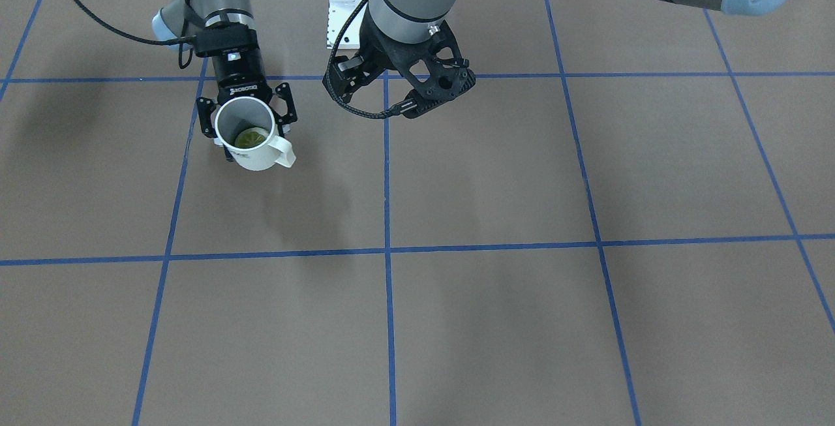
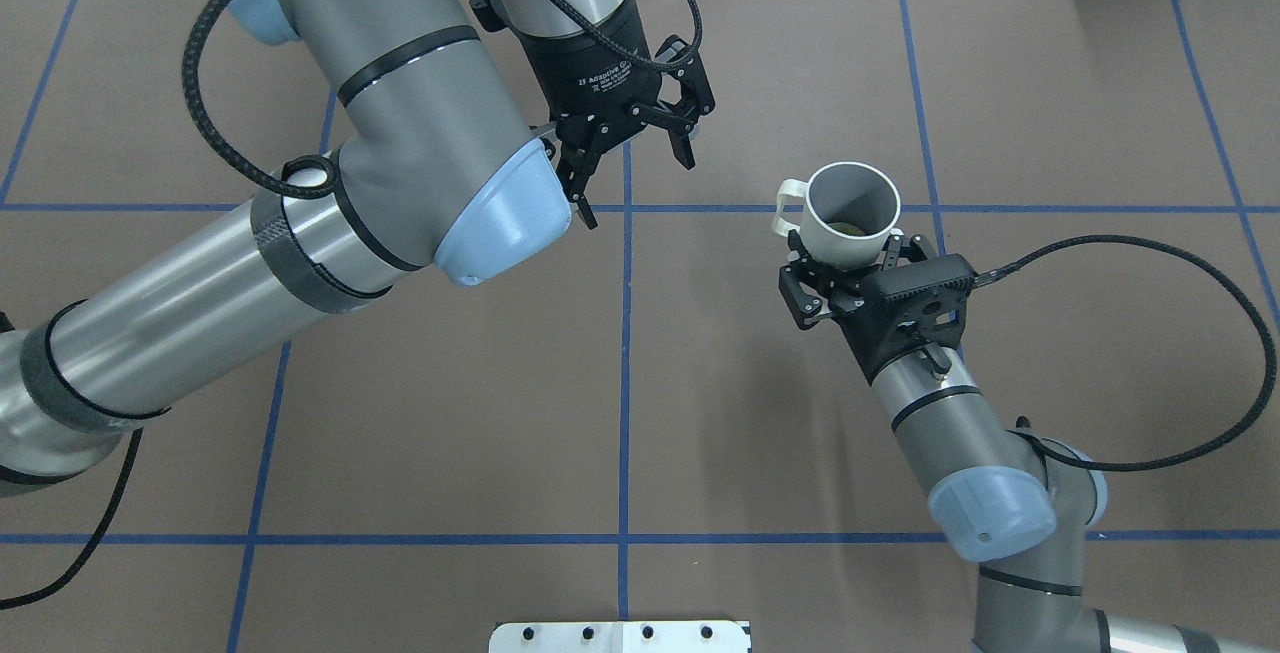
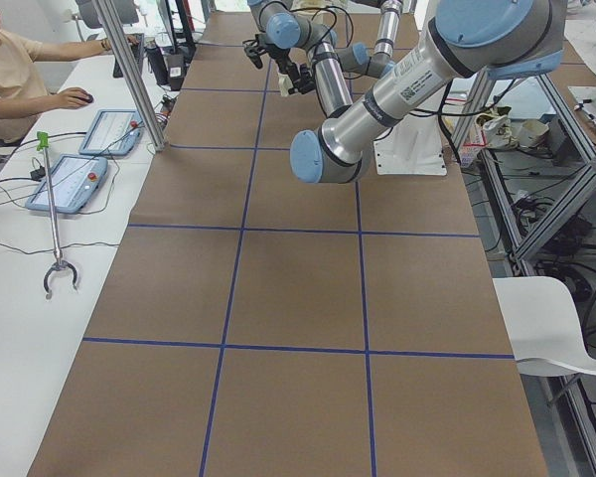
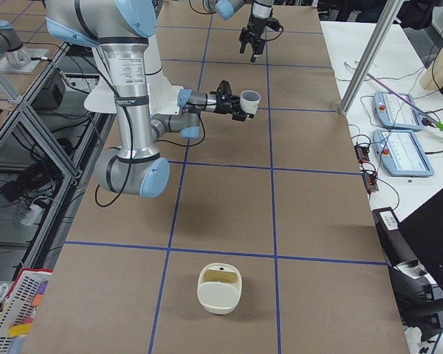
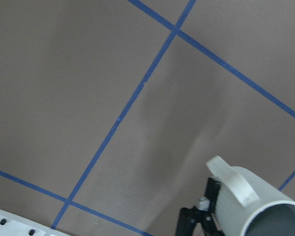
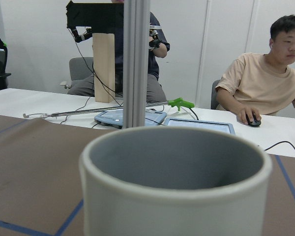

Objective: Left arm hands cup to right arm to dump lemon

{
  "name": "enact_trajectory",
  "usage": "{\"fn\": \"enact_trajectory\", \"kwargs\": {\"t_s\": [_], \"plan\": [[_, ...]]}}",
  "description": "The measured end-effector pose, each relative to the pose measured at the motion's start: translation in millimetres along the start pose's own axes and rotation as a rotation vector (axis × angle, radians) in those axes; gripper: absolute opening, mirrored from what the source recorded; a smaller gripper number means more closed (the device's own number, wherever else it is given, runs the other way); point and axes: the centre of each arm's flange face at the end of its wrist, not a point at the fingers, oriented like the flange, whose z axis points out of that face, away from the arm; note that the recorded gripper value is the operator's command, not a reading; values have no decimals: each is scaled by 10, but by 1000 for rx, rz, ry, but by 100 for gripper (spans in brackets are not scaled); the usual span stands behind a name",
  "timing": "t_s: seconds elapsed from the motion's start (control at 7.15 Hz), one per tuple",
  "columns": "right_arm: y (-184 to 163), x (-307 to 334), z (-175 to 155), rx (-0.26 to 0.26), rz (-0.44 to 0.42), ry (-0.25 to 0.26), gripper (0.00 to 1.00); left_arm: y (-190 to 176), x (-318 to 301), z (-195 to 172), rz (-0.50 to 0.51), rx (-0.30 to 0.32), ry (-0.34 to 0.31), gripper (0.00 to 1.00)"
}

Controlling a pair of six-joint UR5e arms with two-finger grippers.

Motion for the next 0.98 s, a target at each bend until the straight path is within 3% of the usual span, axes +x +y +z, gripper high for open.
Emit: {"fn": "enact_trajectory", "kwargs": {"t_s": [0.14,0.56,0.98], "plan": [[44,570,-40,1,34,-2,0,-18,3,30,-2,11,-4,100],[113,2255,-567,7,248,-42,0,-8,6,97,-1,32,-12,100],[545,4107,-1104,6,401,-48,0,84,4,269,11,60,-28,100]]}}
